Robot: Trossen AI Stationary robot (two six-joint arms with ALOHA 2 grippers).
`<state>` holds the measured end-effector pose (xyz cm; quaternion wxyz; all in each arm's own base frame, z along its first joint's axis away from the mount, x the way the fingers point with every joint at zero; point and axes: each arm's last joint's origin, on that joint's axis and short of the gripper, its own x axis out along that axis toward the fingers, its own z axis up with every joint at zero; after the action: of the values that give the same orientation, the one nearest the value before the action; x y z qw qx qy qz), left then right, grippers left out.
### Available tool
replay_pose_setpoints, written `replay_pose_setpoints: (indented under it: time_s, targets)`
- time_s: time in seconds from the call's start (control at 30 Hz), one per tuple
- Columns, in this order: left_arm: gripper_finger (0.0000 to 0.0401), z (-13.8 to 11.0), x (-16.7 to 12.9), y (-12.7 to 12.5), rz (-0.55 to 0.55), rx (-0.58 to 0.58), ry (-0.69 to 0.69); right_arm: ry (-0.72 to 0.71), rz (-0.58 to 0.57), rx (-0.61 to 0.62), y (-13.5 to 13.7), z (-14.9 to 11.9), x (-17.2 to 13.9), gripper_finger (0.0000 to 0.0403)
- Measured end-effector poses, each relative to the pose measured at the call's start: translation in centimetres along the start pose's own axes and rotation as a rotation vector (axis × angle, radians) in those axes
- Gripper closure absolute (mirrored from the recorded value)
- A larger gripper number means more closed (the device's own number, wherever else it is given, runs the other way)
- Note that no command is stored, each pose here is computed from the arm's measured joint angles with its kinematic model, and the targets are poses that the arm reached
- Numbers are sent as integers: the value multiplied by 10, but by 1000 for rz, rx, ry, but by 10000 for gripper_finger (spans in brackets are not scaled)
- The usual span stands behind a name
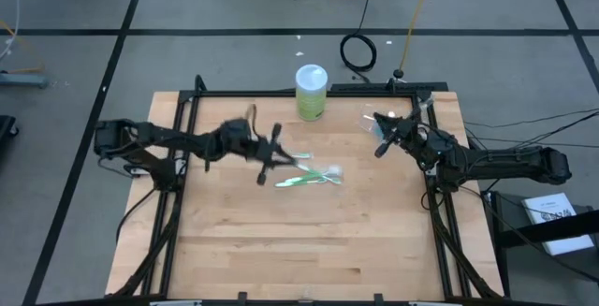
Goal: Pick & Place toothbrushing station
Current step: Put the orange toothbrush into the transparent organizer
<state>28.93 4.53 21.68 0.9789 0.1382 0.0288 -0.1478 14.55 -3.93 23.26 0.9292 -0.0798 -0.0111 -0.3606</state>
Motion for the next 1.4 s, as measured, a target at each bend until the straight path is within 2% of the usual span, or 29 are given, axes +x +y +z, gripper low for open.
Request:
replay_pose_setpoints:
  time_s: [0.17,0.3,0.4,0.57,0.67,0.77,0.97,1.23,1.4]
  targets:
    - [379,-14,-7,29,52,-45,-145,-29,230,27,8,-1,2,393]
    - [379,-25,1,38,47,-45,-252,-10,261,63,15,-7,11,374]
    - [378,-38,12,45,63,-78,-265,-34,317,76,23,-11,20,338]
    - [378,-55,32,54,69,-111,-244,-195,457,215,36,-9,34,261]
    - [378,-58,39,58,68,-113,-246,-266,549,273,42,-8,39,229]
    - [377,-54,41,61,74,-89,-270,-245,570,286,49,-10,47,212]
    - [376,-54,42,62,70,-95,-266,-218,578,272,60,-11,64,210]
    - [373,-55,42,62,70,-106,-251,-261,671,261,64,-4,67,241]
    - [377,-56,42,62,72,-109,-247,-276,673,262,63,0,66,261]
